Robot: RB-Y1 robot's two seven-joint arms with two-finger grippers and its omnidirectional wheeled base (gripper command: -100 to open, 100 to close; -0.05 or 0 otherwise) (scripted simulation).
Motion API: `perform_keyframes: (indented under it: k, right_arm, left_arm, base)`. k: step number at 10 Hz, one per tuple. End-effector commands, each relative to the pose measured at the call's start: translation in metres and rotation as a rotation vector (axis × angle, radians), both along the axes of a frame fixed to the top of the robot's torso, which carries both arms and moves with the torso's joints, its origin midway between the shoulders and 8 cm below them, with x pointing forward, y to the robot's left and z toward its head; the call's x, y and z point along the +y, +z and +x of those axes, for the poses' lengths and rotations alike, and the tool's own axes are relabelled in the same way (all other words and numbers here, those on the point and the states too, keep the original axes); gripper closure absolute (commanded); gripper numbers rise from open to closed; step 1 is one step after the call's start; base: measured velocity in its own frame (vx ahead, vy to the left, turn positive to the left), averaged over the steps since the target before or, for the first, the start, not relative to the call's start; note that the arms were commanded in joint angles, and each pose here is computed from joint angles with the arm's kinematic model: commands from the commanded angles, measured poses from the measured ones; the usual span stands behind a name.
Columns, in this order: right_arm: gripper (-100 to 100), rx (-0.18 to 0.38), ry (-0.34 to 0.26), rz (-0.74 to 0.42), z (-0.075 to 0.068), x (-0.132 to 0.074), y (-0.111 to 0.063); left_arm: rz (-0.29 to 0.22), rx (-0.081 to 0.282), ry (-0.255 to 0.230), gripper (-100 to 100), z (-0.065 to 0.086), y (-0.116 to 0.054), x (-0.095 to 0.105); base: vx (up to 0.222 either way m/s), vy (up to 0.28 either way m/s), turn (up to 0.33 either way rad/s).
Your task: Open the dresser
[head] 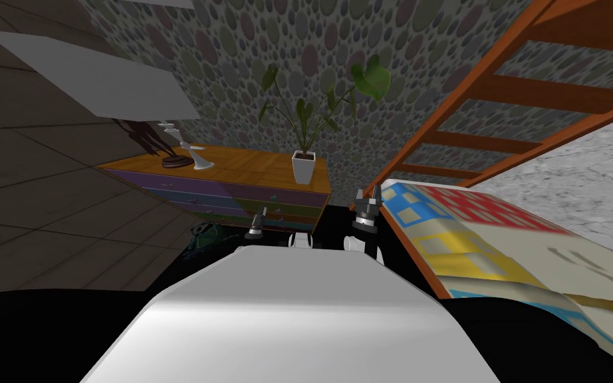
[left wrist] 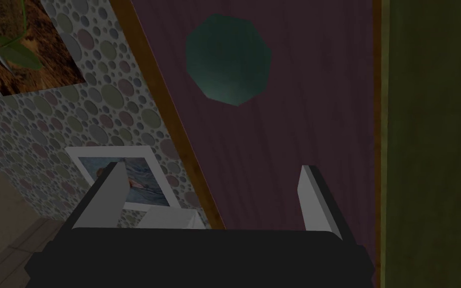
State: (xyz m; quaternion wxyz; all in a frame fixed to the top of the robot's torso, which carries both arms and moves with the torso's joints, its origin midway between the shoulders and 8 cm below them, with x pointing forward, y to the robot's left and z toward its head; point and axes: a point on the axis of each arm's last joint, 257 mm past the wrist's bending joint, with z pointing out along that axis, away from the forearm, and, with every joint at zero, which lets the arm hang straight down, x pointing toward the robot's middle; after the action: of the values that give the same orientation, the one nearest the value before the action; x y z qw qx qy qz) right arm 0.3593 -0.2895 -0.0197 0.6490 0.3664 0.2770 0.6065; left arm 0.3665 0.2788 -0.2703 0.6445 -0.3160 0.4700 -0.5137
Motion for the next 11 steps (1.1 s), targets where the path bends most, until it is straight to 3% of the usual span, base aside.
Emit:
perform_keyframes:
  k: [1, 5, 10, 11]
  right_arm:
    - [0, 0.000, 0.000, 0.000, 0.000, 0.000, 0.000]
    - [0, 0.000, 0.000, 0.000, 0.000, 0.000, 0.000]
    - [0, 0.000, 0.000, 0.000, 0.000, 0.000, 0.000]
    - [0, 0.000, 0.000, 0.000, 0.000, 0.000, 0.000]
  left_arm:
    - [-0.027, 0.017, 0.011, -100, -0.005, -0.015, -0.005]
    - [-0.106, 0.026, 0.035, -100, -0.008, -0.028, -0.028]
    - [-0.094, 0.025, 0.031, -100, 0.016, -0.013, -0.021]
    - [-0.094, 0.023, 0.030, -100, 0.014, -0.013, -0.021]
  base:
    - [0.092, -0.058, -0.003]
    - [0.050, -0.023, -0.005]
    - [0.007, -0.010, 0.001]
    - [0.003, -0.005, 0.000]
